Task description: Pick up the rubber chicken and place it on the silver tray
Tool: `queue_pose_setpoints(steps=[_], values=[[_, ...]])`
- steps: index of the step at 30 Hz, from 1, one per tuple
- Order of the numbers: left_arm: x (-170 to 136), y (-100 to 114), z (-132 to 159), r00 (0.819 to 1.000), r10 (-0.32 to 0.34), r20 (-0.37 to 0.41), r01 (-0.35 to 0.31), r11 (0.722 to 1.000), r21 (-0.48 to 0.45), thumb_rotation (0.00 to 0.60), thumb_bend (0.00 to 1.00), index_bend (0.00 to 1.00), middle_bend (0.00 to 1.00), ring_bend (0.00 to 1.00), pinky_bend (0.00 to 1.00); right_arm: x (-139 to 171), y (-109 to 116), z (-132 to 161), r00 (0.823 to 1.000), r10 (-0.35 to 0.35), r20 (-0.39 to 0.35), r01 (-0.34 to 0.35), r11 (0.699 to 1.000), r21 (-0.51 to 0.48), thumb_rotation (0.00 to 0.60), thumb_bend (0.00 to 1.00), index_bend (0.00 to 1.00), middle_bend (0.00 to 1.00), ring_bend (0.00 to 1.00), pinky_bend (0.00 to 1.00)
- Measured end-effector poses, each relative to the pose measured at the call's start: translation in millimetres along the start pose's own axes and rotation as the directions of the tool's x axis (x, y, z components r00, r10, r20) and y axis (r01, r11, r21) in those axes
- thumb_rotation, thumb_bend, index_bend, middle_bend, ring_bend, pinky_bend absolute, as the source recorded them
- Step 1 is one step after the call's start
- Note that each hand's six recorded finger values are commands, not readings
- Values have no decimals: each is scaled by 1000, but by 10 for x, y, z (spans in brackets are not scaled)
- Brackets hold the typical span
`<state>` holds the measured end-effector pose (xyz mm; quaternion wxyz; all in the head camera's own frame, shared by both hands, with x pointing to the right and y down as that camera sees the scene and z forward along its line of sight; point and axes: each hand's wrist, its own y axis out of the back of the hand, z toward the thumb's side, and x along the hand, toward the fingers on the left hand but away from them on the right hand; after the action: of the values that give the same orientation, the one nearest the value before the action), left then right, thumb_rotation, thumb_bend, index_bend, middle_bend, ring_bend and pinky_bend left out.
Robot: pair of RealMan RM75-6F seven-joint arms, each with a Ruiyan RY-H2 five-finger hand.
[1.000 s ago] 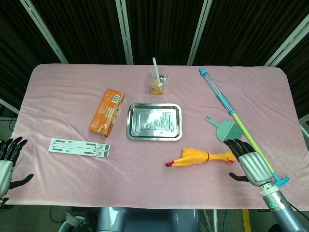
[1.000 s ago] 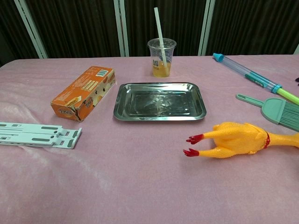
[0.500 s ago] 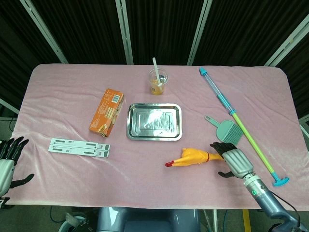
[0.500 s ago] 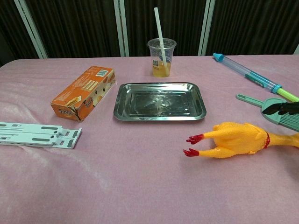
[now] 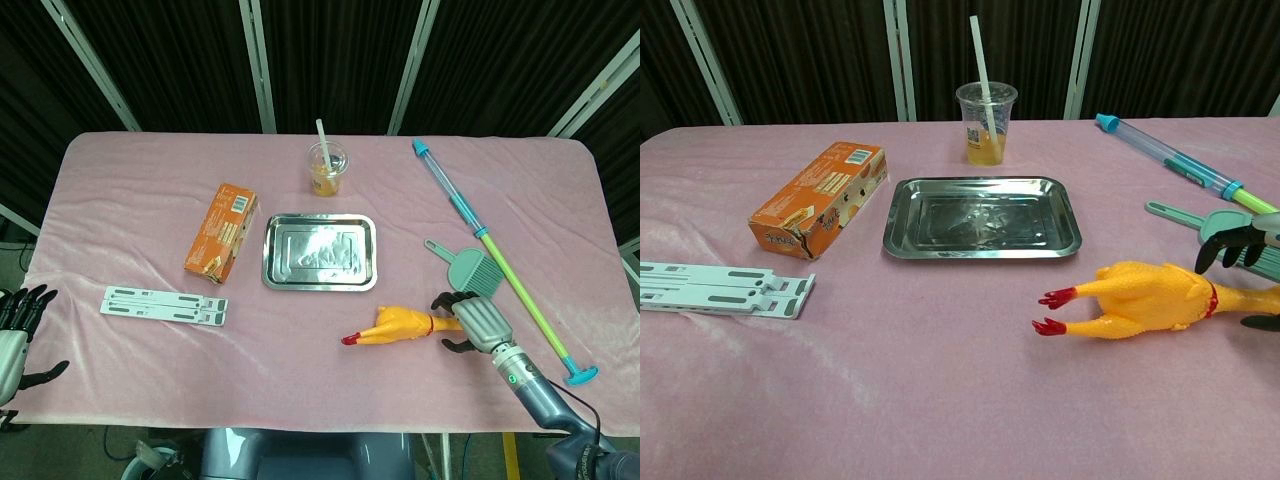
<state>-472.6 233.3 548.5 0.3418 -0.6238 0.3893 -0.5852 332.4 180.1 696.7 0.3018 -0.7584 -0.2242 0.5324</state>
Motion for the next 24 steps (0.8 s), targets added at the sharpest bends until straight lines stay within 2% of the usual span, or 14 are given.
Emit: queue_pose_setpoints(steps=[4, 10, 15, 24], values=[[2, -9, -12, 1000, -4, -3, 4, 1000, -4, 600, 0, 89, 45, 0, 0, -50, -25, -18, 1000, 7, 6, -7, 1000, -8, 589, 282, 327, 294, 302, 308], [-2, -21, -19, 1000, -10, -3, 10, 1000, -8, 600, 0, 92, 46, 0, 0, -100, -46, -5, 1000, 12, 1, -12, 1000, -16, 590, 293, 409, 356, 361, 388], [-12, -22, -35, 1000, -12, -7, 12, 1000, -14, 600, 0, 95, 45, 0, 0, -140, -62, 25, 1000, 14, -8, -14, 1000, -20, 599, 336, 529, 438, 439, 539], [-25, -35, -60, 1000, -17, -12, 16, 1000, -14, 600, 0, 104, 49, 0, 0, -164, -80, 71, 999, 21, -24, -22, 999, -47, 600, 429, 733, 588, 593, 731]])
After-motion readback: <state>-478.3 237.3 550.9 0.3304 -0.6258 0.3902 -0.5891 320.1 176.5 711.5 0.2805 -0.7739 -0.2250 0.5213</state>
